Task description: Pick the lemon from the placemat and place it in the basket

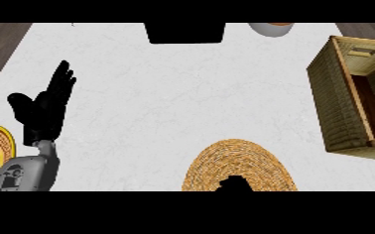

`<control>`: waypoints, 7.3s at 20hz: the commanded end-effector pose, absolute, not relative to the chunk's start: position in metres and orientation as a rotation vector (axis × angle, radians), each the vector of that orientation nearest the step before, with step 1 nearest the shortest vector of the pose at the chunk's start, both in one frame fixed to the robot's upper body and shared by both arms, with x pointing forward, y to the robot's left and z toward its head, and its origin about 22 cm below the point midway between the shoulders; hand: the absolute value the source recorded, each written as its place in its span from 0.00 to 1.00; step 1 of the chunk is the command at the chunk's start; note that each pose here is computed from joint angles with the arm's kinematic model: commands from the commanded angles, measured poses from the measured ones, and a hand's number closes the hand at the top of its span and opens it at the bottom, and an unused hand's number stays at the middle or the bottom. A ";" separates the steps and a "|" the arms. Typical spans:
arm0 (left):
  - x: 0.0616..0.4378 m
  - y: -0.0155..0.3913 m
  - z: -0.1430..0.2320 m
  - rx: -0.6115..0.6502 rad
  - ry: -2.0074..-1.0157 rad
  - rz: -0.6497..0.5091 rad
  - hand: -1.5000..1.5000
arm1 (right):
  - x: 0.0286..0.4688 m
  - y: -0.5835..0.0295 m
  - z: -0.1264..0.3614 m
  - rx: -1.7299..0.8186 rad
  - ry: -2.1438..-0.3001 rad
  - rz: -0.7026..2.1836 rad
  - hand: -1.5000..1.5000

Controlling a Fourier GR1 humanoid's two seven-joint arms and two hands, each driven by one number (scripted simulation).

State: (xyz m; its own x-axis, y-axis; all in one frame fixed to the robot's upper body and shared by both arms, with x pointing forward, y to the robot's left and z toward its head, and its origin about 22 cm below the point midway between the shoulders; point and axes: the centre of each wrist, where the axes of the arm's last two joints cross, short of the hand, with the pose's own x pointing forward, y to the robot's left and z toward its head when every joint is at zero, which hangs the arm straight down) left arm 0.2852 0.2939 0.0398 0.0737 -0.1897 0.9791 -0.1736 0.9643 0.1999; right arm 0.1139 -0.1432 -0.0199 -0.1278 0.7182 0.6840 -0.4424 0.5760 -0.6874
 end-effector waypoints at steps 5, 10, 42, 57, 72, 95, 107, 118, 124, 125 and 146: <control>0.279 0.302 0.040 0.310 -1.488 0.002 0.50 | 0.052 -0.188 0.048 0.049 -1.672 0.779 1.00; 0.279 0.299 0.041 0.309 -1.493 -0.001 0.50 | 0.038 -0.213 0.107 0.081 -1.778 0.665 1.00; 0.289 0.289 0.042 0.273 -1.538 -0.037 0.50 | 0.165 -0.293 0.259 -0.528 -1.742 0.465 1.00; 0.288 0.284 0.046 0.268 -1.523 -0.045 0.50 | 0.264 -0.354 0.261 -0.599 -1.586 0.478 1.00; 0.292 0.297 0.060 0.274 -1.536 -0.055 0.50 | 0.269 -0.376 0.260 -1.155 -1.738 1.044 1.00; 0.292 0.301 0.038 0.274 -1.522 -0.021 0.50 | 0.338 -0.395 0.213 -1.153 -1.437 1.238 1.00; 0.300 0.282 0.047 0.285 -1.522 -0.045 0.50 | 0.343 -0.421 0.202 -1.214 -1.405 1.278 1.00; 0.277 0.291 0.043 0.280 -1.519 -0.030 0.50 | 0.346 -0.418 0.160 -1.186 -1.325 1.344 1.00; 0.296 0.304 0.052 0.279 -1.519 -0.017 0.50 | 0.359 -0.413 0.160 -1.143 -1.278 1.337 1.00; 0.277 0.296 0.058 0.280 -1.520 -0.039 0.50 | 0.358 -0.425 0.163 -1.151 -1.274 1.346 1.00; 0.287 0.291 0.044 0.305 -1.526 -0.019 0.50 | 0.361 -0.447 0.169 -0.953 -1.408 0.873 0.00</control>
